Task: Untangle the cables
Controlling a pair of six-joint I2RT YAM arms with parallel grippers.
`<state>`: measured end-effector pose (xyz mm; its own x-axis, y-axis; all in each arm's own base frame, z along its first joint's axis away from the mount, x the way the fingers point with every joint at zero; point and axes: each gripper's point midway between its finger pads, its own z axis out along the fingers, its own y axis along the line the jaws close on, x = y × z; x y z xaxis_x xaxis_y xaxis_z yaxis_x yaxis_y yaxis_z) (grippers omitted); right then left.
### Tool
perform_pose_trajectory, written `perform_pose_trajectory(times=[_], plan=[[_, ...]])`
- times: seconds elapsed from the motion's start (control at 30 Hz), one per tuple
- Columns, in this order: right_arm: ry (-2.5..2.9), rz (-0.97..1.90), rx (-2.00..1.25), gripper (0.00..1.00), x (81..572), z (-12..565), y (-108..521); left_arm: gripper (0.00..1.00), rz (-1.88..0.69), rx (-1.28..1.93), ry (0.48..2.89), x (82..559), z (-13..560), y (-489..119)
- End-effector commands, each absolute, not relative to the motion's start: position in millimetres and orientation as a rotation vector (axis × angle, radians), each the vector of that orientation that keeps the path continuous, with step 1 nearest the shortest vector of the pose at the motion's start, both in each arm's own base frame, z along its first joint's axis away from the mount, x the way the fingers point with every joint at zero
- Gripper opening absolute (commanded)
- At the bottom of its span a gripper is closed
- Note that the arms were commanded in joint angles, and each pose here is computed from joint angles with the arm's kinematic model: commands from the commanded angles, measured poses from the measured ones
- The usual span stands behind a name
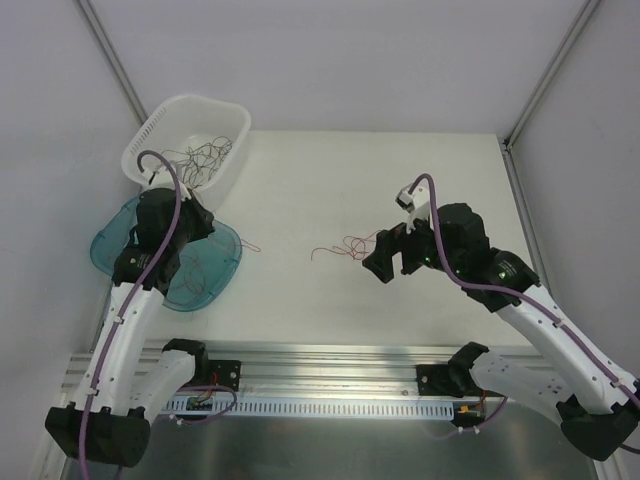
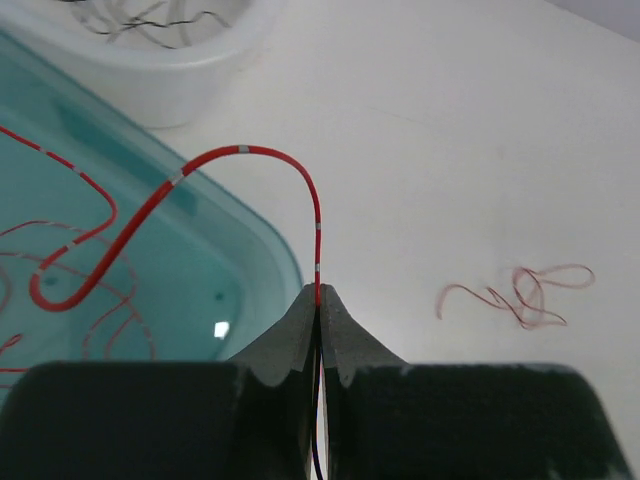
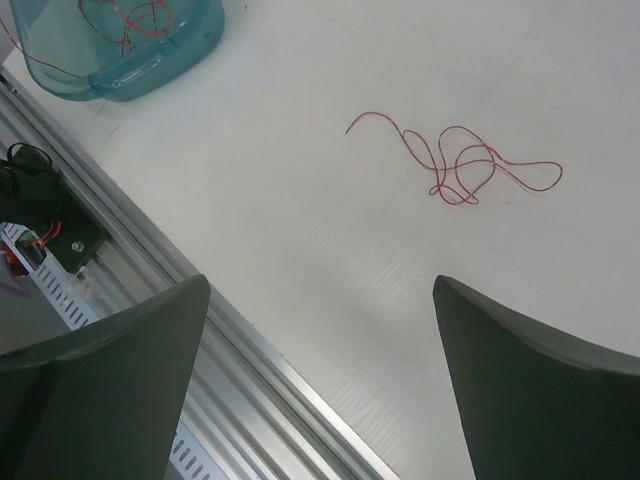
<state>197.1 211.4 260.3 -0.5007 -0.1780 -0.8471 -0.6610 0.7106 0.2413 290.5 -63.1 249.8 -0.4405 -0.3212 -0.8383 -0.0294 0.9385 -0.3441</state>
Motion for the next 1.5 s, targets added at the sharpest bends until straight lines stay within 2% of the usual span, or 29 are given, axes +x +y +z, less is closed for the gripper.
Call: perform_pose_trajectory(times=[0.0, 0.23, 0.43, 0.53, 0.57, 0.63, 0.67, 0.83, 1.1, 1.27, 1.47], plan=[[2.017, 0.679, -0.653, 1.00, 195.9, 261.7, 207.1, 0.00, -0.192, -0.351, 2.056, 289.4, 235.2, -18.8], [2.041, 0.654, -0.664, 1.00, 194.2, 248.8, 202.4, 0.00, 0.039, -0.302, 2.094, 309.7, 233.4, 38.5], [2.056, 0.626, -0.656, 1.00, 196.6, 243.2, 199.4, 0.00, 0.119, -0.362, 2.210, 306.6, 189.2, 58.7], [2.077, 0.598, -0.643, 1.00, 200.2, 238.4, 197.3, 0.25, 0.161, -0.429, 2.250, 302.6, 171.2, 65.4], [2.088, 0.586, -0.635, 1.00, 202.0, 236.0, 196.6, 0.43, 0.170, -0.437, 2.256, 302.0, 168.7, 67.1], [2.109, 0.564, -0.620, 1.00, 206.2, 231.3, 196.0, 0.61, 0.191, -0.468, 2.251, 299.4, 167.2, 70.9], [2.120, 0.557, -0.613, 1.00, 207.5, 228.6, 195.9, 0.73, 0.196, -0.468, 2.248, 298.7, 167.9, 71.4], [2.206, 0.453, -0.542, 1.00, 224.2, 209.6, 191.5, 0.98, 0.187, -0.474, 2.225, 297.3, 177.5, 70.8], [2.412, 0.303, -0.319, 0.96, 261.6, 164.6, 175.3, 0.99, -0.091, -0.413, 2.152, 294.2, 202.5, 28.8], [2.449, 0.333, -0.272, 0.86, 287.4, 145.8, 187.2, 0.99, -0.290, -0.279, 2.148, 287.2, 210.3, -8.7], [2.544, 0.350, -0.123, 0.74, 313.5, 109.3, 202.5, 0.99, -0.348, -0.036, 2.158, 279.1, 211.3, -47.1]])
